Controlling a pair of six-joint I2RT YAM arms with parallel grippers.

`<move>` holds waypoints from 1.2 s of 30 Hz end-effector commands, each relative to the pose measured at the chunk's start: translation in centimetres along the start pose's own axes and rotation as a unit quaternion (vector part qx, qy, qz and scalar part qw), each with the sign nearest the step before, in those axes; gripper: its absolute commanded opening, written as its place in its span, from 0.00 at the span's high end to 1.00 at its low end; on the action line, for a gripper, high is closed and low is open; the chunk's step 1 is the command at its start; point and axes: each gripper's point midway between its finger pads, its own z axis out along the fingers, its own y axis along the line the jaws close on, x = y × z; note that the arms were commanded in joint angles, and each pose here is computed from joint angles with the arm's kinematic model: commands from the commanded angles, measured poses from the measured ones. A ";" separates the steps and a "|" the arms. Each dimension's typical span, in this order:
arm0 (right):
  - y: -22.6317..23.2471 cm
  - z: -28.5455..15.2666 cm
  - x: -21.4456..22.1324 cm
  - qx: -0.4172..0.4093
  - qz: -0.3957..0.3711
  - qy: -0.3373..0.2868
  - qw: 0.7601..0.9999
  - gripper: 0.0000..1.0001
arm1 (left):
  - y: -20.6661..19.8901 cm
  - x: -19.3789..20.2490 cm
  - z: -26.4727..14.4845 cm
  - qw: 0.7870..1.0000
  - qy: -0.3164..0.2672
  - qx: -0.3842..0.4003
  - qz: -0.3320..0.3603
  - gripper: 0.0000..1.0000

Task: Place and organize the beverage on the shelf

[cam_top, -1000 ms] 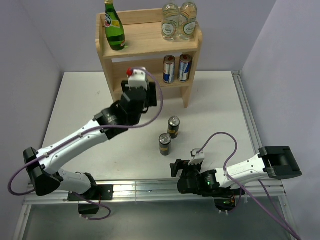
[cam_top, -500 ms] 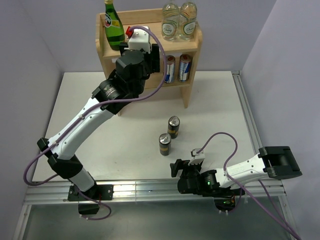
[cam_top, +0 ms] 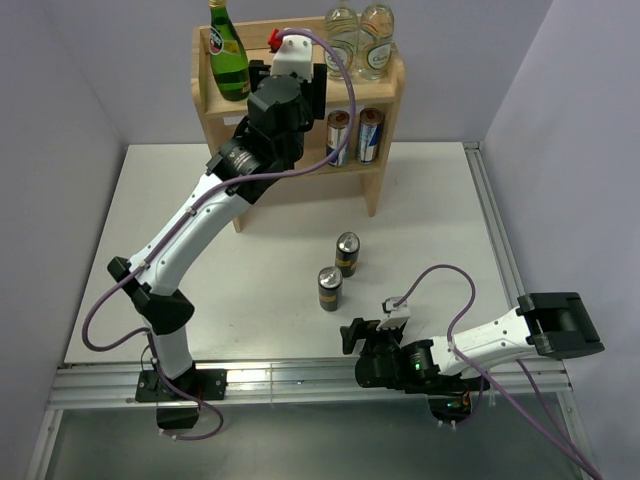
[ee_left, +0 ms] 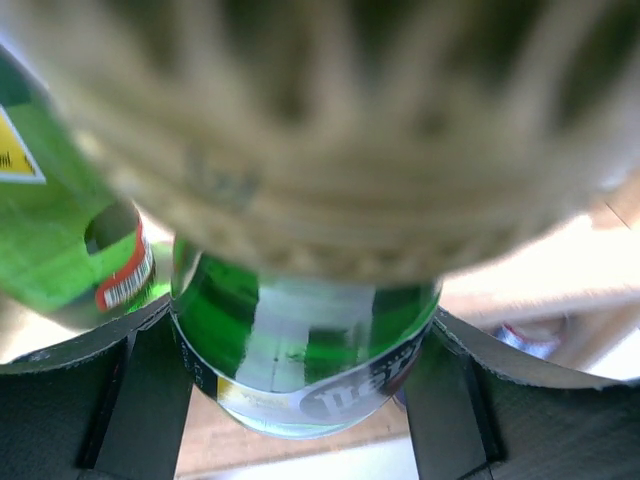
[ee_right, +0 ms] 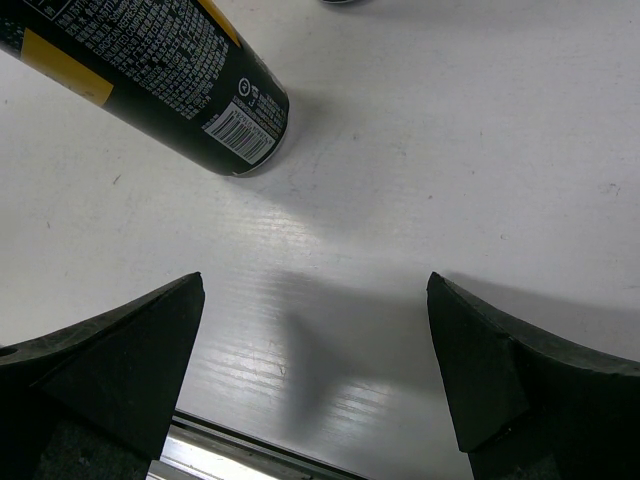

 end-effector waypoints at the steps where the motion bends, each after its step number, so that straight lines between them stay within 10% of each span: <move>1: 0.1 0.0 -0.4 0.003 0.008 -0.012 1.000 0.00 | 2.9 -8.3 -0.4 0.990 -0.108 -0.024 -0.088 1.00; 21: 0.1 0.1 -0.3 0.011 -0.006 -0.012 1.000 0.00 | 5.0 -4.1 5.3 0.990 -0.077 -0.039 -0.112 0.94; 36: 0.1 0.1 -0.3 0.014 -0.007 -0.012 1.000 0.00 | 4.4 -0.3 7.3 0.995 -0.040 -0.038 -0.085 0.34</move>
